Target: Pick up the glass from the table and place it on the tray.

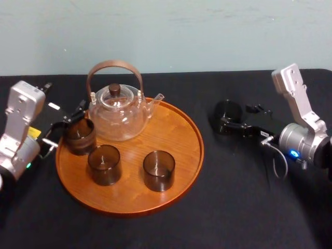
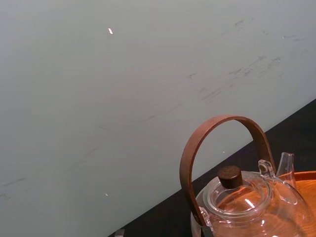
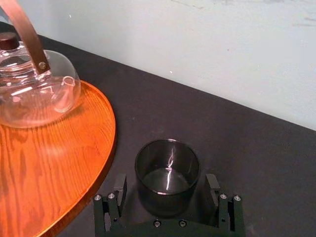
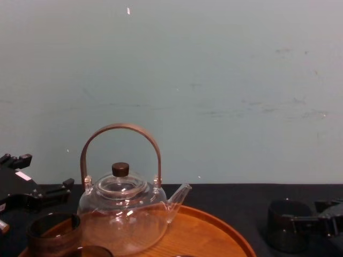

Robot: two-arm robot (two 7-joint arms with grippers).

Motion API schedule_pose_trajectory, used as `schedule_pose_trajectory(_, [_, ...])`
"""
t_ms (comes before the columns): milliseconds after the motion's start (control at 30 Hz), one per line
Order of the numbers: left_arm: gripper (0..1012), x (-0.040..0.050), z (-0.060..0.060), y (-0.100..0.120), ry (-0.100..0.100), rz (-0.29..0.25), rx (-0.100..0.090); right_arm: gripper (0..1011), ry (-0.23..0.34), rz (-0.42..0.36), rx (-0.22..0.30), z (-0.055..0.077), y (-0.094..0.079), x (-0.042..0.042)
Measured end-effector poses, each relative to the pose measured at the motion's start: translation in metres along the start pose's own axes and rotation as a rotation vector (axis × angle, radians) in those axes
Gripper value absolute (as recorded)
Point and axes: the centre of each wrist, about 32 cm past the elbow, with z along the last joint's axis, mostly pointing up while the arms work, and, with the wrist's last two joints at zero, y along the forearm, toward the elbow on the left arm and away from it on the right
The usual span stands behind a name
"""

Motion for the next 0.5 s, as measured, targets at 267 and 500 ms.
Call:
schedule_pose_trajectory(267, [1001,0.0,0.0,0.0,0.0,0.0,0.0,1002,-0.003,-0.004,-0.008,0.002,0.012,0.0004])
schedule_pose_trajectory(500, [1001,0.0,0.0,0.0,0.0,0.0,0.0,1002,-0.012,0.005,-0.008,0.004,0.019,-0.0008])
